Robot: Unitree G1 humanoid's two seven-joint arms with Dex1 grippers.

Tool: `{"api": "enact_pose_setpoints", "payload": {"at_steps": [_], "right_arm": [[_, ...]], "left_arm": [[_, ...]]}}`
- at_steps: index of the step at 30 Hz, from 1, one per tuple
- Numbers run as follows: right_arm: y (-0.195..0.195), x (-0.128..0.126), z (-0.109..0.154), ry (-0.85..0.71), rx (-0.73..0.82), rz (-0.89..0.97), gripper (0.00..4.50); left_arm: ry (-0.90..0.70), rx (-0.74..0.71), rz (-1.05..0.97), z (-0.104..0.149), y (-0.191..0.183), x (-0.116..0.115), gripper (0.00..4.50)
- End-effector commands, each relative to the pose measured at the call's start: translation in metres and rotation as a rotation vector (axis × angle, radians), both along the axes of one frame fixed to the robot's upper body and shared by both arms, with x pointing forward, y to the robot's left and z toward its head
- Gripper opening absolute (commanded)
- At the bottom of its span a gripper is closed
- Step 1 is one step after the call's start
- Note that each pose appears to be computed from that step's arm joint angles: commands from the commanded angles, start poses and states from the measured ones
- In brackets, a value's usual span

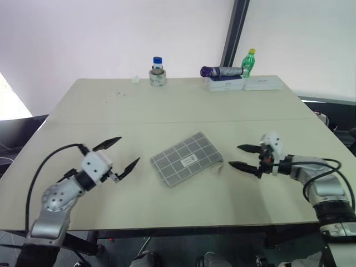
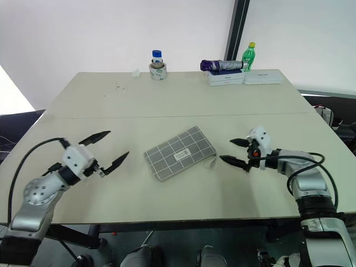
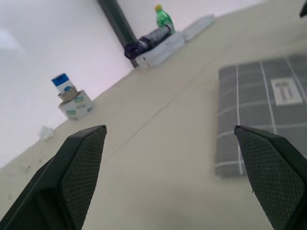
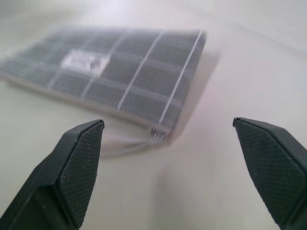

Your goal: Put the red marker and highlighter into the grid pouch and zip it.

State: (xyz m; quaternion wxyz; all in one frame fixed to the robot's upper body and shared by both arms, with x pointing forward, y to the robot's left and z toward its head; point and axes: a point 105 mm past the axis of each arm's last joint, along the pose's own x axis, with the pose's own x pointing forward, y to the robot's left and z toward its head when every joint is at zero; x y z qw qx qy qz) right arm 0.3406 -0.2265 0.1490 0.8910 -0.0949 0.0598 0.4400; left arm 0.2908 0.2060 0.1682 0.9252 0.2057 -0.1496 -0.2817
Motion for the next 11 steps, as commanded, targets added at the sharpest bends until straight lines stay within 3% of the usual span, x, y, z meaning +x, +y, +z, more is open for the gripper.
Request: {"api": "enact_pose_setpoints", "payload": {"at_steps": [1,11], "right_arm": [[-0.013,-0.011,0.020,-0.096,0.021,-0.009,4.48],[-0.037,-0.034,-0.004,-0.058,-0.057,-0.080,4.48]], "left_arm": [[0.073,-0.027,0.090,0.003,0.034,-0.011,4.50],[0.198,-0.036,0.308,-0.009,0.119,-0.032,4.50]]}}
